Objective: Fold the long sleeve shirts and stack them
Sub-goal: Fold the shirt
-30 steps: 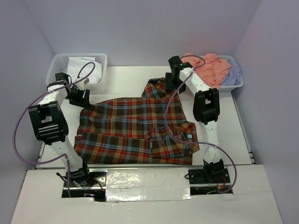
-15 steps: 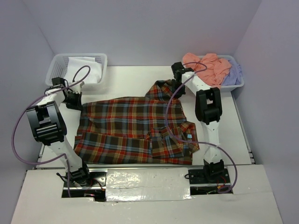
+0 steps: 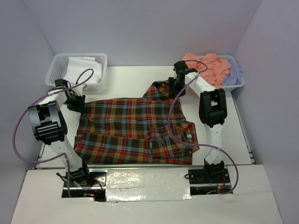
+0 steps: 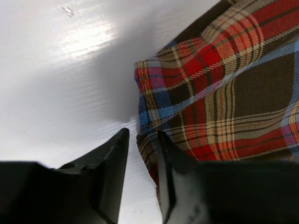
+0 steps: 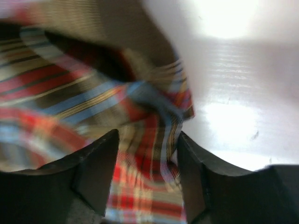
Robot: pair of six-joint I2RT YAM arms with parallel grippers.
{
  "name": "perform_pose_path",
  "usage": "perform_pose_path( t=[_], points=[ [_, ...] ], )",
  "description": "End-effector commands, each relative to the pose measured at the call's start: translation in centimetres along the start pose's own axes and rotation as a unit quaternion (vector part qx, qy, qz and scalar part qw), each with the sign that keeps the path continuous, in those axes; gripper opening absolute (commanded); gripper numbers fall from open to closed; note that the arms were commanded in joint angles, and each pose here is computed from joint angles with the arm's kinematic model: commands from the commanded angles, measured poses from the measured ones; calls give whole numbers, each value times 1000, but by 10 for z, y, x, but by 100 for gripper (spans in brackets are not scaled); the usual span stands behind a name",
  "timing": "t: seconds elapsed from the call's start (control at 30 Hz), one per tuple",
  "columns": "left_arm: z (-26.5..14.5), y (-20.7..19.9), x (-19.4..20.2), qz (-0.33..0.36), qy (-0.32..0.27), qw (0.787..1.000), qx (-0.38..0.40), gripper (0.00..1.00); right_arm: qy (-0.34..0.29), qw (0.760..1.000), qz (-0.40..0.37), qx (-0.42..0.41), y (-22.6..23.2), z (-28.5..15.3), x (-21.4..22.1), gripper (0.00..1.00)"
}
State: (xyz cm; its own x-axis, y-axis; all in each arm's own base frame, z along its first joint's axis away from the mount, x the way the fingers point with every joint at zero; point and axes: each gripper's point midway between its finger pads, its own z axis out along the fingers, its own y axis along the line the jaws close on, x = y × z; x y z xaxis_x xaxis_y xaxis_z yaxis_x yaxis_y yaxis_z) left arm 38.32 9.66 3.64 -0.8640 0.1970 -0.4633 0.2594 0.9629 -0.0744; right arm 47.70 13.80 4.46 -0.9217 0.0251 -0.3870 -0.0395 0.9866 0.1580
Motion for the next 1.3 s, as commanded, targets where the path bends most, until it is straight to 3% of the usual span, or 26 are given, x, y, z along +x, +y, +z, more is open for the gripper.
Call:
perform_pose_path(
  t=[0.0, 0.1, 0.23, 0.43, 0.6, 0.87, 1.07, 1.27],
  points=[
    [-13, -5, -5, 19, -17, 1000, 1, 44, -148, 986, -37, -70, 46, -99, -64, 62],
    [-11, -5, -2, 17, -8, 1000, 2, 51, -194, 972, -14, -135, 79, -124, -84, 67],
    [-15, -2, -5, 19, -3, 1000, 0, 56, -201, 965, 50, -162, 97, -128, -110, 71],
    [-35, -1, -21, 23, -19, 1000, -4, 67, -160, 968, 171, -91, 73, -81, -129, 76],
    [-38, 2, -26, 0, -12, 1000, -3, 69, -128, 952, 252, -115, 74, -55, -123, 77],
    [-28, 2, -27, -11, -7, 1000, 7, 70, -111, 953, 266, -90, 63, -49, -105, 78],
    [-24, 0, -21, -10, 0, 1000, 11, 70, -95, 952, 283, -73, 54, -19, -89, 78],
    [-27, -4, -26, -4, -12, 1000, 16, 70, -125, 945, 297, -59, 46, -3, -109, 78]
  ],
)
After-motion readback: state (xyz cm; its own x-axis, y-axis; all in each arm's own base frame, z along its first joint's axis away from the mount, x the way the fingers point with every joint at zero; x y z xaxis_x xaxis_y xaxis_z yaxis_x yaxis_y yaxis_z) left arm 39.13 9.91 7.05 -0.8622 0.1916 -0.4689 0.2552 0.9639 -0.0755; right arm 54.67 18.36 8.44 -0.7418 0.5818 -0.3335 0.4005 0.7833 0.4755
